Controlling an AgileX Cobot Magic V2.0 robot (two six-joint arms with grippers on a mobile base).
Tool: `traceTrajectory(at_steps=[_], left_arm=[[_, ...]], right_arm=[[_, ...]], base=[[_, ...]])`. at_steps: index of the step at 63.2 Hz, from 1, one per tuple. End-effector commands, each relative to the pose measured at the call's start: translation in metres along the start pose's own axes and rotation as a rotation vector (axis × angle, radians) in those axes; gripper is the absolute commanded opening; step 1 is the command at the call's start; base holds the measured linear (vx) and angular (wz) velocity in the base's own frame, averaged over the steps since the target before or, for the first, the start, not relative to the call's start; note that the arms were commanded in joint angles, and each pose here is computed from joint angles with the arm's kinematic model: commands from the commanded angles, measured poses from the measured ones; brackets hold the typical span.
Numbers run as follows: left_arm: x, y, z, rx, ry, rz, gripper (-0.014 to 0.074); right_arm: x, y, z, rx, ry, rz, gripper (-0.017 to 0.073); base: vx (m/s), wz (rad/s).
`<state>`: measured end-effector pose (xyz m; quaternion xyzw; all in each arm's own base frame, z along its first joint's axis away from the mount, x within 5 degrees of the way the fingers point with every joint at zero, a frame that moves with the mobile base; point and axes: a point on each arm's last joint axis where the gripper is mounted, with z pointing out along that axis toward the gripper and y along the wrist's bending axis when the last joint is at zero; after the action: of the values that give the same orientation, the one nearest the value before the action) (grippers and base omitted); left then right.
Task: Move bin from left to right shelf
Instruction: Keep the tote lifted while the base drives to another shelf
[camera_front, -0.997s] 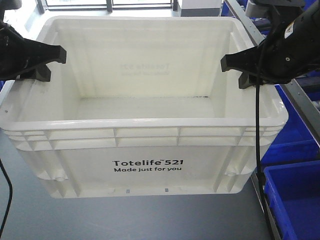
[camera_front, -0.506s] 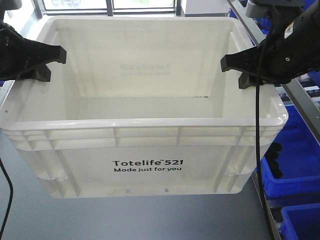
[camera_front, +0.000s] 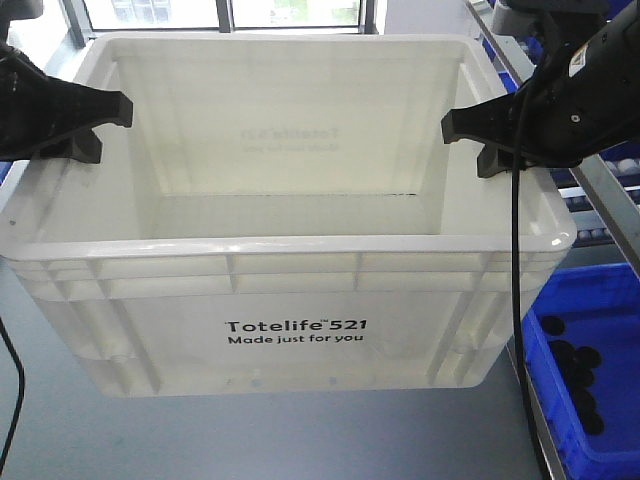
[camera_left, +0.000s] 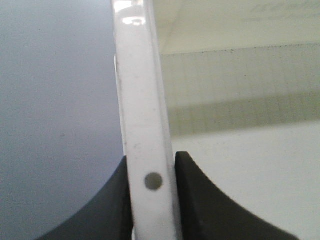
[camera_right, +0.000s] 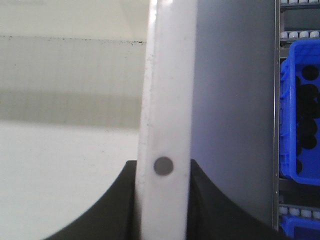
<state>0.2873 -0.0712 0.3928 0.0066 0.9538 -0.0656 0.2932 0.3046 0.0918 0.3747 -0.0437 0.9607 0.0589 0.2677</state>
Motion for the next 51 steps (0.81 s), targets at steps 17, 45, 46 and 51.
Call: traceTrajectory(at_steps=[17,45,46,51], left_arm=[[-0.01,0.0015,-0.0287,0.004,-0.162,0.028,0.0111],[-0.01,0.0015,-0.0287,0.004,-0.162,0.028,0.0111],[-0.01,0.0015,-0.0287,0.004,-0.162,0.028,0.0111],[-0.01,0.0015,-0.0287,0.004,-0.162,0.028,0.0111]], right_arm=[[-0.0132,-0.0056,-0.0326,0.014,-0.198,-0.018,0.0061],[-0.0135,-0.0055,-0.0312,0.014,-0.194,-0.019,0.006],[-0.0135,-0.0055,-0.0312,0.014,-0.194,-0.019,0.006],[-0.0135,-0.0055,-0.0312,0.014,-0.194,-0.019,0.006]], base=[[0.4,0.0],[0.36,0.0],[0.34,0.01],[0.34,0.02]])
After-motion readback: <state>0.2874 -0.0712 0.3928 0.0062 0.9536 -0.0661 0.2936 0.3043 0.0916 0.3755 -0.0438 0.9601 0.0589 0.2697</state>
